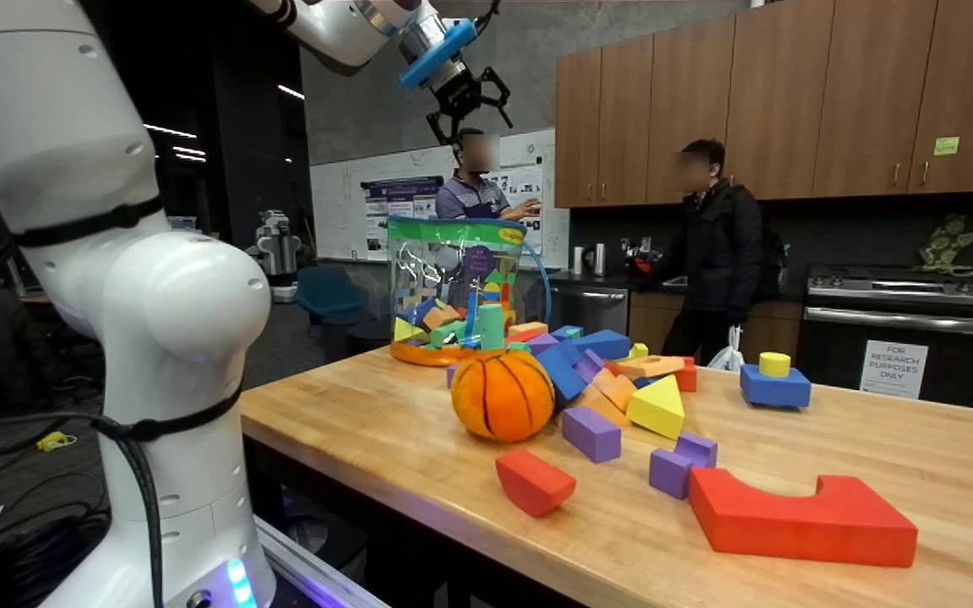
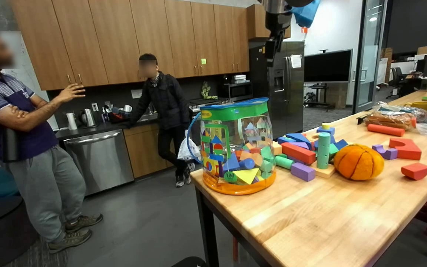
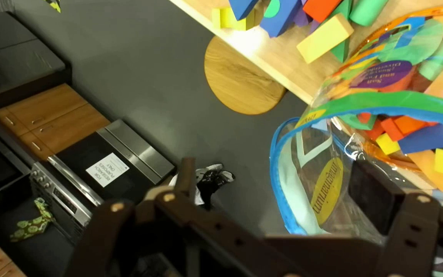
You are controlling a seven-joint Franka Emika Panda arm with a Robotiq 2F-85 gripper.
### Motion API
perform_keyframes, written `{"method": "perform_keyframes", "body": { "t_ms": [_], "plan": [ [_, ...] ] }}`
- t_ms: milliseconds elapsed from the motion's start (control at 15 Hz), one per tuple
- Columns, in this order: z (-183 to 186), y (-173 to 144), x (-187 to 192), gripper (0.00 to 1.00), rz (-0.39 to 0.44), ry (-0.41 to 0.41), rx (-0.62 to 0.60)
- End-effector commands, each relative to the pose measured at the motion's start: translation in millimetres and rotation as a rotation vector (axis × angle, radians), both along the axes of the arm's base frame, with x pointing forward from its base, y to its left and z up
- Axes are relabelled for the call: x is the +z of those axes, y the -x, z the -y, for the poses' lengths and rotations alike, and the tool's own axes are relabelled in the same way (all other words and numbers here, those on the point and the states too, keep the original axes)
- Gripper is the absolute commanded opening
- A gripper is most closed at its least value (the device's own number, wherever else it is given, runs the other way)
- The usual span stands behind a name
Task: Move the orange block from the bag to the table
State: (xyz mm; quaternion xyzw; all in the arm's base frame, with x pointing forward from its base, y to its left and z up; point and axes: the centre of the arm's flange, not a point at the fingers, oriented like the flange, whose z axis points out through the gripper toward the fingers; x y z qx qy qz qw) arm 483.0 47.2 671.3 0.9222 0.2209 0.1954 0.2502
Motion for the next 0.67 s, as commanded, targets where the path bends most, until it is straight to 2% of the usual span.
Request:
{"method": "perform_keyframes", "body": {
  "t_ms": [0,267,333,600],
  "plan": [
    [-39.9,-29.7,-9.3,1.0,0.049,0.019,0.023],
    [-88.3,-39.2,-35.1,1.0,0.106,0.006,0.028],
    [-72.6,-31.0,-31.6,1.0,0.073,0.002,0.036],
    [-78.0,-33.7,-38.2,1.0,0.067,-0.001,0.037]
  ]
}}
